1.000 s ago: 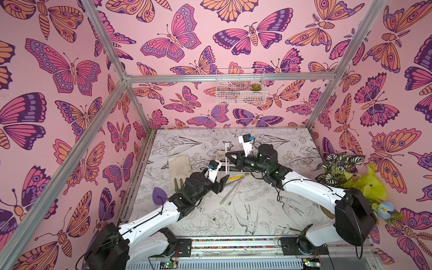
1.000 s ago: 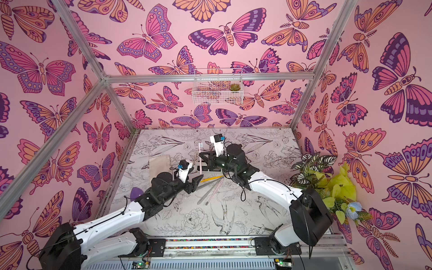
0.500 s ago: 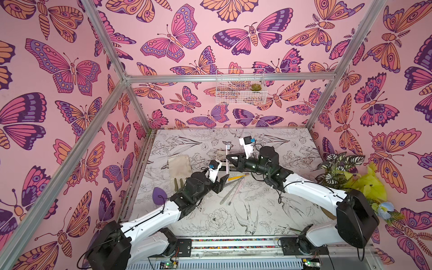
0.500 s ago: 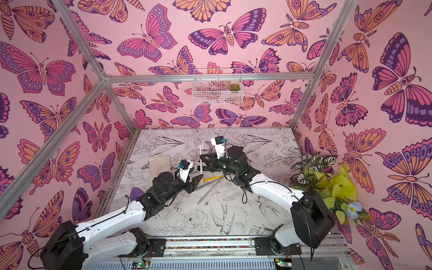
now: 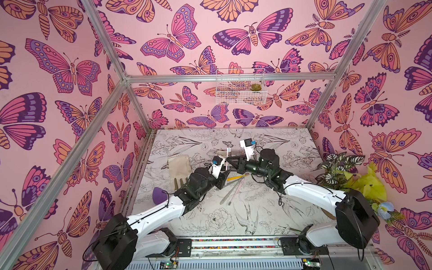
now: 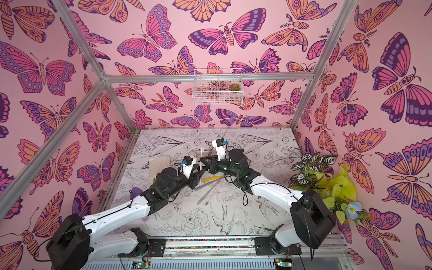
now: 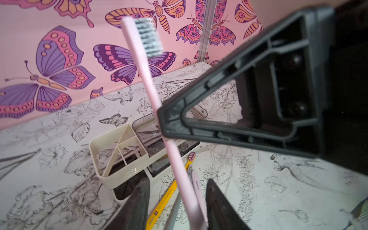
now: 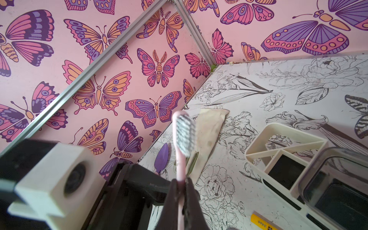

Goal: Place the toothbrush into the toothbrush holder
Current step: Pick up the toothbrush from the center of the board.

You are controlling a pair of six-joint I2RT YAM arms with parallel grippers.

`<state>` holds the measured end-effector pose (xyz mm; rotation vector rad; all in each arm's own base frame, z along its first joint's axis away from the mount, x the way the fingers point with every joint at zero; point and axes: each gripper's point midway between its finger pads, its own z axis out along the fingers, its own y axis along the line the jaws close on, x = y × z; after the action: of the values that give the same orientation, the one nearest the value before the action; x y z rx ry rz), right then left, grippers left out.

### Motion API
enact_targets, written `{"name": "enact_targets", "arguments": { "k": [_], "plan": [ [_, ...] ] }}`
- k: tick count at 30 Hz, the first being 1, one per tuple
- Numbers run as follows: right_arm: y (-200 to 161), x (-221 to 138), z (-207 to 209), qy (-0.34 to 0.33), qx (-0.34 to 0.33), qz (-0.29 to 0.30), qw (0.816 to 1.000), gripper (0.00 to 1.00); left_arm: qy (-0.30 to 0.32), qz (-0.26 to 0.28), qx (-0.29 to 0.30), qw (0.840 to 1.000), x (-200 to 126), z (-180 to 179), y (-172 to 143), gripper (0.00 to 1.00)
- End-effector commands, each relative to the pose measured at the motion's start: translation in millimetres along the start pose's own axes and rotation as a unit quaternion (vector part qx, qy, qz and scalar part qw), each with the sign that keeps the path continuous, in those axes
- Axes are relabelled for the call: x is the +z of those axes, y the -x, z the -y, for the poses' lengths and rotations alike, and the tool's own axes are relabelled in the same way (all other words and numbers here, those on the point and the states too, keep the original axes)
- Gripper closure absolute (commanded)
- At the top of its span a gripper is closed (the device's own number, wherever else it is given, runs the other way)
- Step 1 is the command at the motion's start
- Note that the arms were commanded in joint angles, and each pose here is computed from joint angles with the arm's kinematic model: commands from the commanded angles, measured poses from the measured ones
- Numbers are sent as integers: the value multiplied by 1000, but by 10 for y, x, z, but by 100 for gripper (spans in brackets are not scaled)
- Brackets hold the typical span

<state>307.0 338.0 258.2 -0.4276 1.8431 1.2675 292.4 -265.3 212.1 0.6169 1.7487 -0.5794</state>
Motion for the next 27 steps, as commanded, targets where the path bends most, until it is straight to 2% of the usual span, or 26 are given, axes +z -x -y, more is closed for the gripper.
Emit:
{"name": "enact_targets", "arguments": {
  "k": [1,3,12,21,27],
  "plan": [
    [70,-53,-109,18,-1,13,1000,100,-16,15,11,1000,13,48,115,74],
    [70,-54,-95,15,-1,14,1000,100,-20,14,12,1000,12,58,107,99],
    [58,-18,-83,15,0,11,1000,100,-11,42,8,999,-84,23,138,100],
    [81,-4,-113,19,-6,9,1000,100,-49,24,13,998,-54,153,81,100],
    [131,23,-127,23,-12,14,1000,88,-50,16,7,999,-55,155,8,100]
  ]
}}
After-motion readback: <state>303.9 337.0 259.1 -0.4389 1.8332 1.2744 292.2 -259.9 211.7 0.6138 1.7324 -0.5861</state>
